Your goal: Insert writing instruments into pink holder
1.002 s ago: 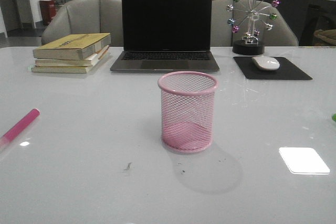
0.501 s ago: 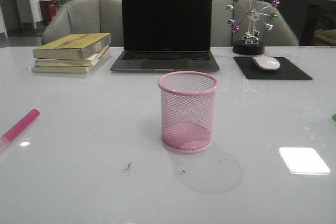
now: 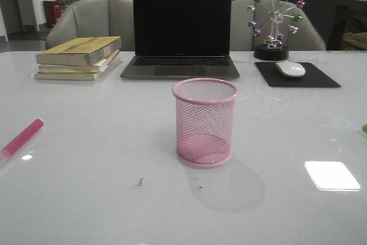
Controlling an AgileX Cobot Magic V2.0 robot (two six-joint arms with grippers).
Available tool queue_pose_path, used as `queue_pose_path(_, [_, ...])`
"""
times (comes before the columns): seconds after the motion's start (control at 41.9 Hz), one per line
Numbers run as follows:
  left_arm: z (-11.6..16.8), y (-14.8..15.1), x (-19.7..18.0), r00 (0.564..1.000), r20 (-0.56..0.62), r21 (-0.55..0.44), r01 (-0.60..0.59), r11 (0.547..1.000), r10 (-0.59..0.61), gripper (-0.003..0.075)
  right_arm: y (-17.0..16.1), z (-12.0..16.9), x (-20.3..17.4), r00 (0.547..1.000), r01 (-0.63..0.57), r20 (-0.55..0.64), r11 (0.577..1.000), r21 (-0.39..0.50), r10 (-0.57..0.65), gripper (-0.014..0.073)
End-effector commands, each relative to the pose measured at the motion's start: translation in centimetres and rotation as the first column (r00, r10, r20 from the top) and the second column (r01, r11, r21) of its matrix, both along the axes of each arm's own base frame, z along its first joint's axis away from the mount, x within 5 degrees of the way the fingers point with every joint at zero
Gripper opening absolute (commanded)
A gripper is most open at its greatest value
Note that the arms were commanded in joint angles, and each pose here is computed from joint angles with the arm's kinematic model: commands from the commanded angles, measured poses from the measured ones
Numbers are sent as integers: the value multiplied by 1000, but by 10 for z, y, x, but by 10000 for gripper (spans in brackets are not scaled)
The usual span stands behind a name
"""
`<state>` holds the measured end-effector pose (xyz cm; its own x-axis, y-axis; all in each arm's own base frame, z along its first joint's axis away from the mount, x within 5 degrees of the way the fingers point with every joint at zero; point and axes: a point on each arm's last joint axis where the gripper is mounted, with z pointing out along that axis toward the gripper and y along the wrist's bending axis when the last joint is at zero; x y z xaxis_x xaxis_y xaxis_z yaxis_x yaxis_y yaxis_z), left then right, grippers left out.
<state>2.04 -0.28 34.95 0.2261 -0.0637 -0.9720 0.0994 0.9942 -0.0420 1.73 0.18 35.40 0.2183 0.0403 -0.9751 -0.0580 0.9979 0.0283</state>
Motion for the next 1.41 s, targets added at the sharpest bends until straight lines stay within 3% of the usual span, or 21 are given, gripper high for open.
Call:
queue_pose_path(0.0, [35,-1,6,1000,-25,-17,14,1000,-15,100,0,32,8,999,0,-41,1000,-11,0,69])
queue_pose_path(0.119, [50,-3,18,989,-146,-5,20,1000,-20,100,1,42,22,985,-6,-171,1000,-18,3,69])
queue_pose_path(0.263, [41,-5,42,950,-311,7,25,1000,-21,100,3,30,44,932,-14,-363,1000,-26,4,69])
queue_pose_path(0.382, [29,-7,57,895,-446,17,32,999,-21,100,4,12,57,831,-26,-556,999,-32,4,69])
queue_pose_path(0.573, [16,-9,80,823,-568,24,37,999,-17,100,5,-8,75,678,-39,-735,999,-35,1,69])
queue_pose_path(0.692, [11,-10,93,794,-608,26,39,999,-15,101,5,-14,86,623,-43,-782,998,-36,-1,74])
queue_pose_path(0.764, [8,-10,99,778,-628,32,41,999,-12,113,5,-17,92,601,-44,-799,998,-35,-2,126])
queue_pose_path(0.811, [6,-10,104,768,-641,42,40,998,-4,155,5,-19,96,585,-44,-811,998,-35,-3,205])
queue_pose_path(0.907, [3,-11,109,756,-654,62,51,997,2,333,6,-24,104,554,-46,-832,998,-35,-4,408])
queue_pose_path(0.979, [2,-13,113,755,-656,63,67,996,-9,481,6,-28,112,529,-42,-848,999,-34,-7,499])
queue_pose_path(1.05, [2,-18,115,756,-654,58,100,993,-38,575,4,-33,123,503,-10,-864,1000,-29,-19,509])
queue_pose_path(1.193, [0,-35,113,739,-660,56,226,973,-134,581,-3,-46,154,456,39,-889,999,-33,-47,498])
queue_pose_path(1.384, [-3,-60,103,695,-667,56,406,912,-269,581,-16,-70,206,340,89,-938,995,-36,-64,498])
